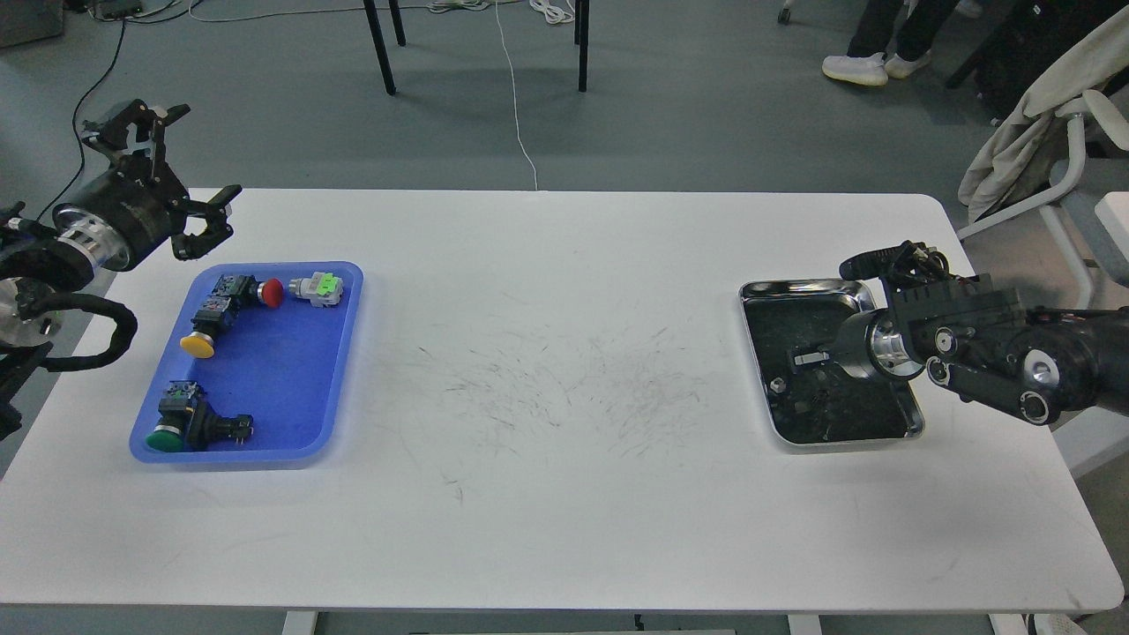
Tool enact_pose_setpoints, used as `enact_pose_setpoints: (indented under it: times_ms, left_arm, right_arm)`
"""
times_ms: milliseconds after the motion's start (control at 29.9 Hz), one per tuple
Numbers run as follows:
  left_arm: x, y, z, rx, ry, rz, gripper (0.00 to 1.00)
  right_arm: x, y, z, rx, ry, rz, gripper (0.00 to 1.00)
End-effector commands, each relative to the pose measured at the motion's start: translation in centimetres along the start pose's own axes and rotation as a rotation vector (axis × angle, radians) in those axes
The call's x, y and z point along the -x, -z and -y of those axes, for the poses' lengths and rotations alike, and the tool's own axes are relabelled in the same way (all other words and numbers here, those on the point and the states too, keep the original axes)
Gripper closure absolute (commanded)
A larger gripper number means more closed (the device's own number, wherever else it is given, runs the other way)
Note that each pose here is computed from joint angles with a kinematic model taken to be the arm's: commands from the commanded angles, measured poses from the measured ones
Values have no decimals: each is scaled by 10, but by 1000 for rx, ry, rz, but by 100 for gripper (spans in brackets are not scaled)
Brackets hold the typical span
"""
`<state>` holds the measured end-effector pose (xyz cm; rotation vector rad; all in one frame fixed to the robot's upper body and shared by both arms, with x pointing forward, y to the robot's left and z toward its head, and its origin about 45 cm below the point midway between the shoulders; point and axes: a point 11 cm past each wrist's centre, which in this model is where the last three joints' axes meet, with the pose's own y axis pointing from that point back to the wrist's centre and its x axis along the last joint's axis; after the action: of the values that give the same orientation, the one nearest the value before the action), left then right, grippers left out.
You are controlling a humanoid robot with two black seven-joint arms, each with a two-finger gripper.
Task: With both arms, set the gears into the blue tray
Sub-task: 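Grasp the small black part in the metal tray with the right gripper, then carry the black part toward the table center and lower it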
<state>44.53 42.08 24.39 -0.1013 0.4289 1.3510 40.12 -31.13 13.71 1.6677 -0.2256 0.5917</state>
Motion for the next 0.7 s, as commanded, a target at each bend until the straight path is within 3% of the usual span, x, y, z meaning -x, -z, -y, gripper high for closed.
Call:
enact_pose_setpoints:
  times_ms: [0,401,669]
  left_arm:
    - [0,0,0,0,0,0,1]
    - [-2,-4,-2,3,-2,6,1]
    - [-11,-14,-9,14,-20,21,1]
  right_arm:
    - [-10,1,-4,-4,-19,-6,94]
    - [-51,17,-16,-30,-119,-31,99]
    - [-96,82,-16,-153,-293,-79,99]
